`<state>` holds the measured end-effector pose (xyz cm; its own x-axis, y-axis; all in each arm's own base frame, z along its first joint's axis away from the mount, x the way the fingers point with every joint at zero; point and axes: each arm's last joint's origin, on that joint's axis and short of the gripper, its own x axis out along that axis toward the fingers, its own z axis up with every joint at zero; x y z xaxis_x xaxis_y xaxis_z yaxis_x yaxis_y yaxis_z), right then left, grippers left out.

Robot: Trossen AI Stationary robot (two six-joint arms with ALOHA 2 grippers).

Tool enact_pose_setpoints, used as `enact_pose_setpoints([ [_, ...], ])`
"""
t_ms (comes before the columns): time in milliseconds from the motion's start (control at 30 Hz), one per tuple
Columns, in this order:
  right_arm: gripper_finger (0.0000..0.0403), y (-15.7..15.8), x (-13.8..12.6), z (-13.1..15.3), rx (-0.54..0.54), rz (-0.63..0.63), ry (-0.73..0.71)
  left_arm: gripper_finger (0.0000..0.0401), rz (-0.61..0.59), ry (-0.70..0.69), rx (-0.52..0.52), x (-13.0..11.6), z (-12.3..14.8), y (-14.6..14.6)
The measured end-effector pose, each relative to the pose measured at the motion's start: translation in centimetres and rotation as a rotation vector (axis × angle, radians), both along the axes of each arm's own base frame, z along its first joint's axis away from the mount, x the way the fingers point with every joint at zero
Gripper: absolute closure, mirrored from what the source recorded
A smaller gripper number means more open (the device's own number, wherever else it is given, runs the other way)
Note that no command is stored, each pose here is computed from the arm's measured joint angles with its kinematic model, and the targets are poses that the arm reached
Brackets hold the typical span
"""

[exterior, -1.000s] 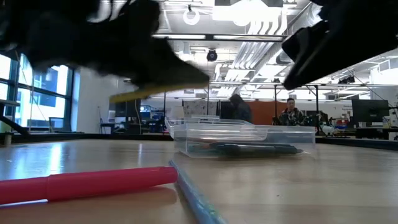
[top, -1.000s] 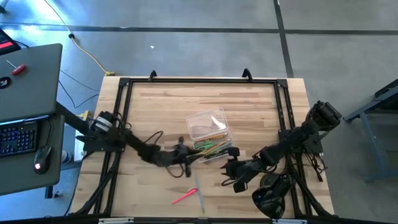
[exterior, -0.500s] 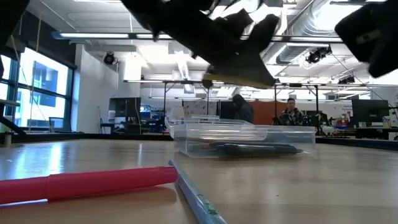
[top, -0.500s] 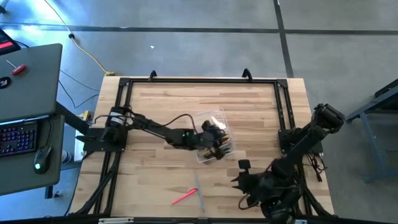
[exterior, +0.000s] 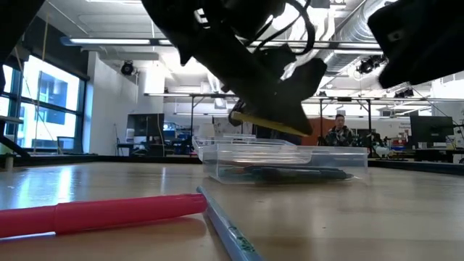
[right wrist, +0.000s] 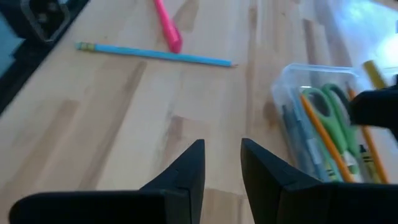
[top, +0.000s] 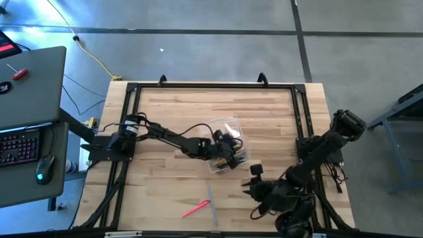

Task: Pick & place school supplies into a supply box
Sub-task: Put the yellow pen into the supply box, then put the pink pen into the supply box

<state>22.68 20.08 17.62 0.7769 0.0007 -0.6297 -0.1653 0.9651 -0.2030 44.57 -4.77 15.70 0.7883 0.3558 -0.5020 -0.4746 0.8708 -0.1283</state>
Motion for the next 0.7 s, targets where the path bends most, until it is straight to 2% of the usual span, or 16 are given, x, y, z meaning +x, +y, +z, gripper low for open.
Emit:
enact_pose_setpoints([
  [400,0.0320,-0.8,0.7,0.1,-0.003,-0.043,-0.017,0.0190,-0.013,0.010,-0.012,-0.2,0.5,0.2],
  [467,0.0320,-0.7,0.7,0.1,-0.002,-0.042,-0.018,0.0184,-0.025,-0.013,-0.023,-0.3,1.9,0.2],
  [600,0.0320,-0.6,0.9,0.3,0.021,-0.038,-0.035,0.0186,-0.061,-0.019,-0.016,-1.0,6.3,0.2],
  [700,0.0320,-0.3,1.2,0.6,0.049,0.018,-0.055,0.0198,-0.121,0.056,0.005,-2.4,9.5,0.1],
])
